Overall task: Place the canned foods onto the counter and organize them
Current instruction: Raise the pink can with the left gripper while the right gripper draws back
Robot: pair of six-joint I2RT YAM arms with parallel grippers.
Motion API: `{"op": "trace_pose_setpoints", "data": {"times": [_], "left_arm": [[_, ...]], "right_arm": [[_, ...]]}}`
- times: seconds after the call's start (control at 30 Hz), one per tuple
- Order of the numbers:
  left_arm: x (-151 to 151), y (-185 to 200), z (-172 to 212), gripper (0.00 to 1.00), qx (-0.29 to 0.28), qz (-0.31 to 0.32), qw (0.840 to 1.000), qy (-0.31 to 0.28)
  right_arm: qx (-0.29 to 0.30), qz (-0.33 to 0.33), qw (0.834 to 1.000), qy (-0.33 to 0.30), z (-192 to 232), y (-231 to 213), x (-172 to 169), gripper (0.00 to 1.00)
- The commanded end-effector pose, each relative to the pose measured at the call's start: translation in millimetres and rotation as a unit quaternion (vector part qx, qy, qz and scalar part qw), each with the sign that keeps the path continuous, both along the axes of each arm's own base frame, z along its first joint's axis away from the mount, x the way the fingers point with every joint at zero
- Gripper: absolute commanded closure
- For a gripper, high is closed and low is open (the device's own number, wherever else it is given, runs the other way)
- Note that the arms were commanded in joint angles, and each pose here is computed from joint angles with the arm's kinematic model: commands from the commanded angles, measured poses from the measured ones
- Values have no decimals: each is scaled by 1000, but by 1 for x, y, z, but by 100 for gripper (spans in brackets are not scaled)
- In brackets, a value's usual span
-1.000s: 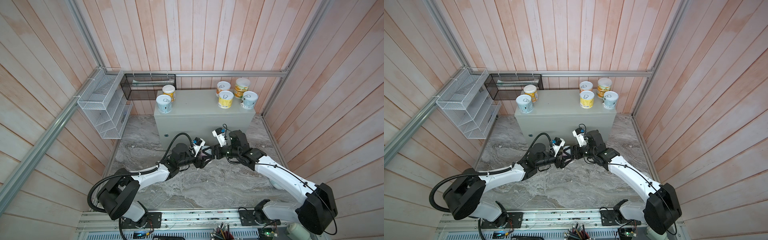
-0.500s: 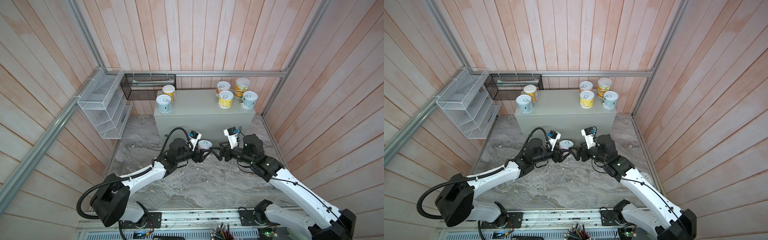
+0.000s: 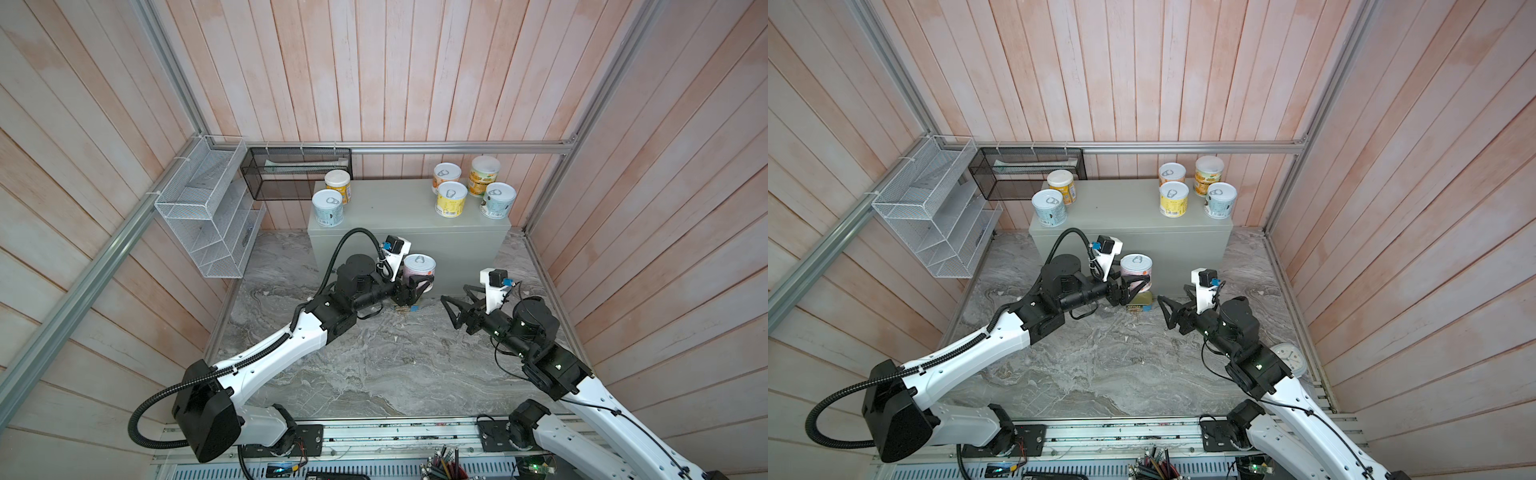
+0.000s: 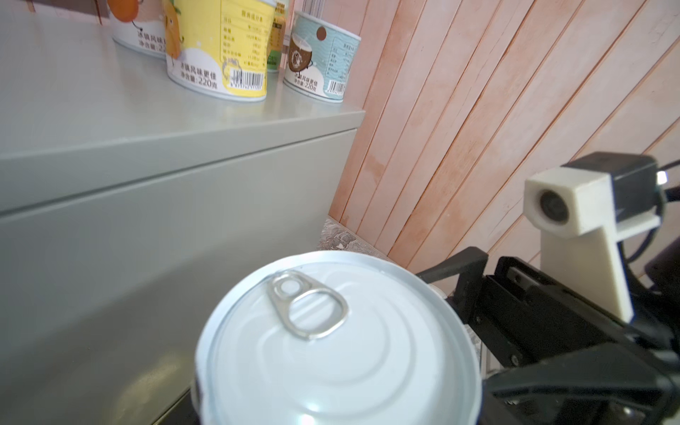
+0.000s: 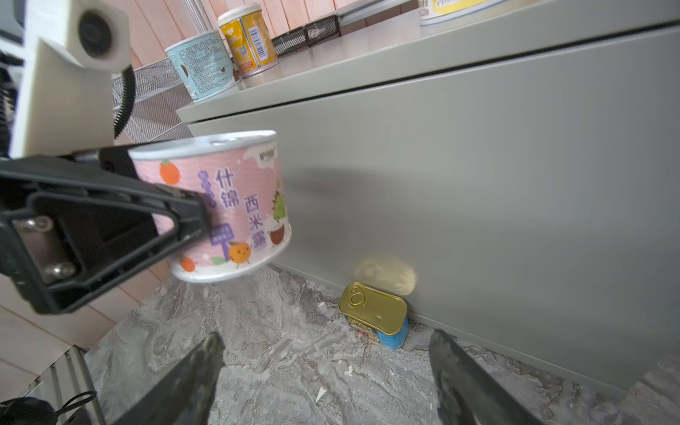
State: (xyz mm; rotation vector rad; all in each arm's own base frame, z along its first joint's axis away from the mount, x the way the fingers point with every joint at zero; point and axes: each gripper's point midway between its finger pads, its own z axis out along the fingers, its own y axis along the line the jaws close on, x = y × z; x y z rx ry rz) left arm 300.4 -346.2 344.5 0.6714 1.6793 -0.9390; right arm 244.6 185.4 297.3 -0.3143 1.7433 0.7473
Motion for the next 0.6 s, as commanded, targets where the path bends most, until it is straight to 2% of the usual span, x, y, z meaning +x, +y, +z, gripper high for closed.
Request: {"op": "trace_pose_setpoints", "data": {"times": [0.0, 0.1, 0.2, 0.27, 0.4, 0.57], "left_arm": [[19, 11, 41, 36, 4, 54, 997, -58], [33, 16, 69, 37, 1, 94, 992, -79], [58, 28, 87, 37, 20, 164, 982, -91], [74, 37, 95, 37, 36, 215, 971, -97], [104, 62, 110, 37, 90, 314, 936, -133], [127, 77, 121, 37, 108, 366, 913, -145]], "right_arm": [[6, -25, 999, -23, 2, -8, 4, 13], [2, -18, 999, -33, 4, -7, 2, 13], [-6, -18, 999, -42, 5, -8, 2, 13], [-11, -19, 999, -45, 3, -9, 1, 13], [-16, -19, 999, -44, -4, -10, 0, 12], [-20, -8, 999, -41, -9, -7, -2, 12]]}}
